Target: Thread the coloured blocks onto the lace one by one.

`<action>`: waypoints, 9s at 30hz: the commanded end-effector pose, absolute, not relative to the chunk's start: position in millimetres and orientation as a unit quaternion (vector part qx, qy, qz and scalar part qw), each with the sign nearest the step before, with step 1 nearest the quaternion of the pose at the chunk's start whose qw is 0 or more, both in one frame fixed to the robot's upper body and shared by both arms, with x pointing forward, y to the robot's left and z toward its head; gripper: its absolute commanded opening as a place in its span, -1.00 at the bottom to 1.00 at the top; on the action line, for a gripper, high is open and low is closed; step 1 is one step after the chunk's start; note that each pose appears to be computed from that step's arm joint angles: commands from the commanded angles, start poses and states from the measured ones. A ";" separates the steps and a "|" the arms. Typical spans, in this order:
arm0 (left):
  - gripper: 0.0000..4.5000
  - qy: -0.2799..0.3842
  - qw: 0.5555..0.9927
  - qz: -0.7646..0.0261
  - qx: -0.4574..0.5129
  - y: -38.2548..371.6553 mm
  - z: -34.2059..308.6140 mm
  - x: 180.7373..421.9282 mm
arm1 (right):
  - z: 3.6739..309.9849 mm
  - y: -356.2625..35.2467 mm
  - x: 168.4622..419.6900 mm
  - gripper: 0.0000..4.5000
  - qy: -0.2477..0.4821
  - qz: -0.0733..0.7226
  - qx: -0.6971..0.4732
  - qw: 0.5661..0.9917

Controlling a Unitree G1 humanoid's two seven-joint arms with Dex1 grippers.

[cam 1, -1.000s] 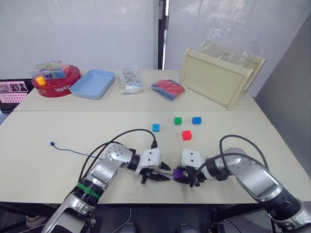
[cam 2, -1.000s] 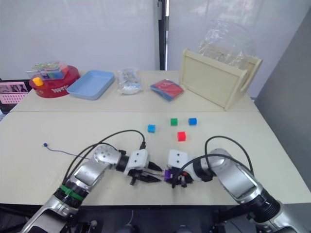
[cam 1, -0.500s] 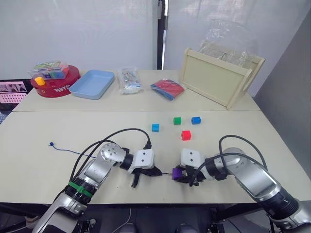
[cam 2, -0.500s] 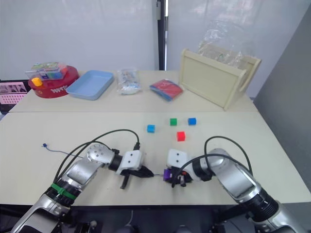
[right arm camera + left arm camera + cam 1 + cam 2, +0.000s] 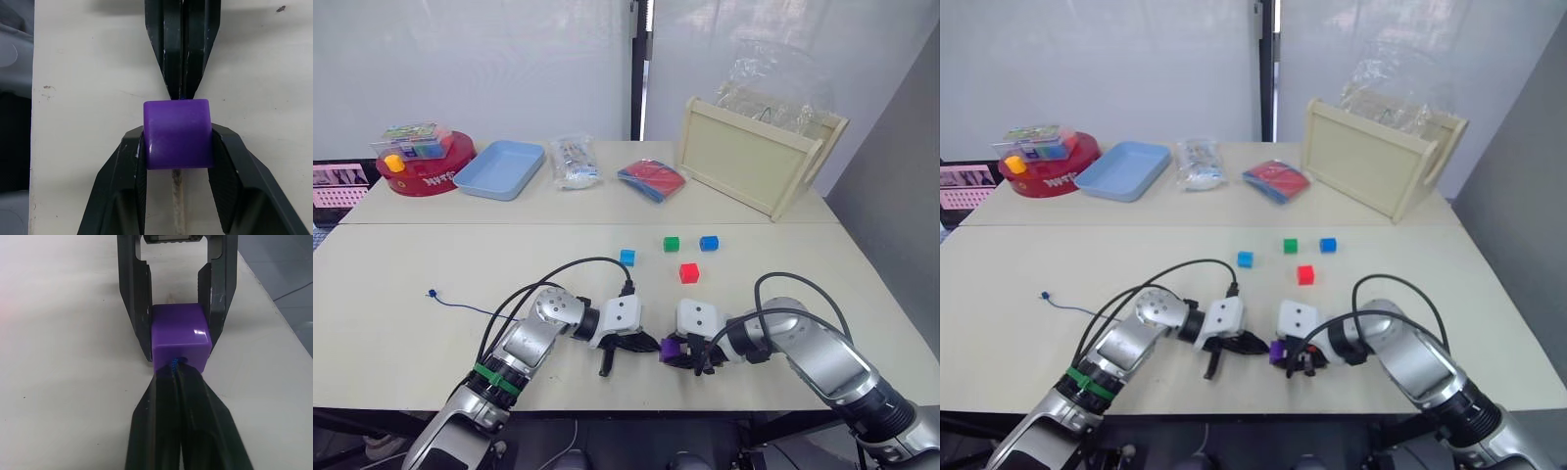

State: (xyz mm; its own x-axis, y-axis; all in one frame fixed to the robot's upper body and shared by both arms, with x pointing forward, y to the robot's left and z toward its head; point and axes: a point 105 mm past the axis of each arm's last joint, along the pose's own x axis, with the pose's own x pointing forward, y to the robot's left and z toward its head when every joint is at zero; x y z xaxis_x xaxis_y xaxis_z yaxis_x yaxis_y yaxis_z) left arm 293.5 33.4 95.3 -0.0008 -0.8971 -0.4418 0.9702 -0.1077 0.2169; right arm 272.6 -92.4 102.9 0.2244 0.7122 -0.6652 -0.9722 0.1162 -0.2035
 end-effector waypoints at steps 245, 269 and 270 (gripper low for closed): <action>-1.00 0.005 0.775 -0.605 0.182 103.2 103.4 295.8 | 123.5 -95.6 302.2 -0.46 0.164 0.231 0.068 0.957; -1.00 -0.001 0.780 -0.601 0.177 97.5 100.8 296.0 | 155.4 -98.5 287.6 0.99 0.112 0.585 -0.348 0.724; -1.00 -0.001 0.779 -0.601 0.178 97.7 100.5 295.7 | 152.0 -100.7 292.5 0.99 0.113 0.593 -0.368 0.708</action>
State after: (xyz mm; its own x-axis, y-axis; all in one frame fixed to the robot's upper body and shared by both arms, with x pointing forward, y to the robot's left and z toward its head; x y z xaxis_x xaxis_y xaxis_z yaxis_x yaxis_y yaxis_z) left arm 298.0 100.1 92.8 0.2789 -0.9321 -0.2311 0.9461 0.2255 0.2324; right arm 288.2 -99.1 151.9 0.3122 0.7681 -0.5590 -0.9337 0.1395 -0.3296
